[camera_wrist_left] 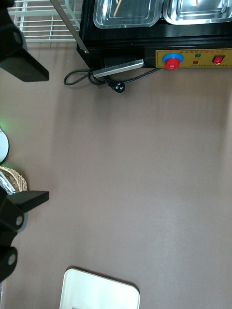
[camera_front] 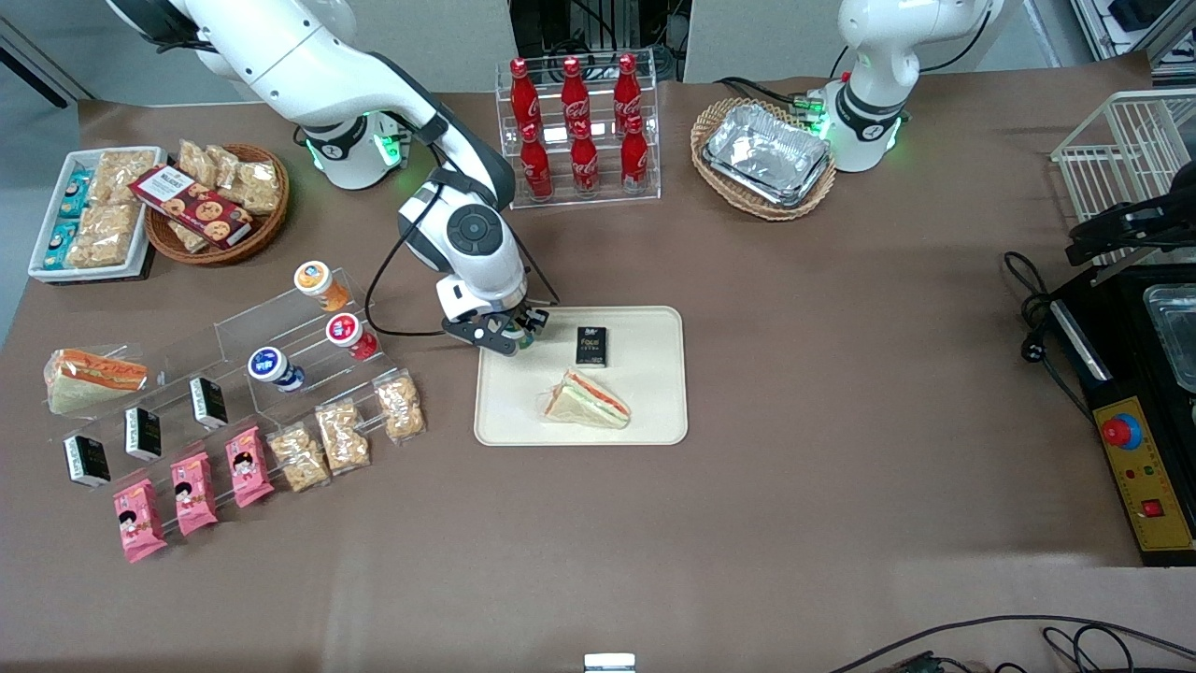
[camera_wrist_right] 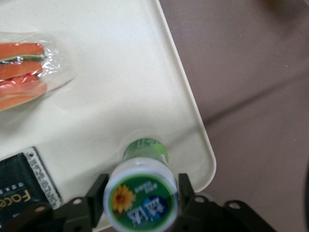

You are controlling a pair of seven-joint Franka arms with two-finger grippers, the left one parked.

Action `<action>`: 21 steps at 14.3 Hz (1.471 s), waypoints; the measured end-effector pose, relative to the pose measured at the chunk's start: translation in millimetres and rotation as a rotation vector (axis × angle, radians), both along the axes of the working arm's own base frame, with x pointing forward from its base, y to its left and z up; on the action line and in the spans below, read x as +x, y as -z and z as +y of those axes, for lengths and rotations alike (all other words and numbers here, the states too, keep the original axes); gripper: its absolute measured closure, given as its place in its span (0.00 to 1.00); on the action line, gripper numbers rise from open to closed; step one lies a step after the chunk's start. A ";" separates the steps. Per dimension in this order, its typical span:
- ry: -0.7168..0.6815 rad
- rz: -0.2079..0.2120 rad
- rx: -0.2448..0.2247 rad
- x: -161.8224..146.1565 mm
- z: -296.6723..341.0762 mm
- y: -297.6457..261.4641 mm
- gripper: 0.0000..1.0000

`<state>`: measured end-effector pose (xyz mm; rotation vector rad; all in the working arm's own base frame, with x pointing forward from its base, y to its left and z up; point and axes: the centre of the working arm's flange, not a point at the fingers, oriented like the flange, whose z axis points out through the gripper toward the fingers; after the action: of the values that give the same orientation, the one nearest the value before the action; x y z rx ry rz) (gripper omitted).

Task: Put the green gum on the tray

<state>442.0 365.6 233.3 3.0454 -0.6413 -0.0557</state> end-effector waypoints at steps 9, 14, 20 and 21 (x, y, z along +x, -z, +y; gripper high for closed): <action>0.008 -0.057 -0.042 28.1 -19.9 -62.8 0.00; -0.036 -0.009 -0.040 54.9 -66.6 -166.5 0.00; -0.040 -0.027 -0.047 79.1 -128.5 -227.1 0.00; -0.036 -0.031 -0.048 81.2 -135.3 -230.1 0.00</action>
<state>523.2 230.3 463.3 3.0159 -0.5809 0.0072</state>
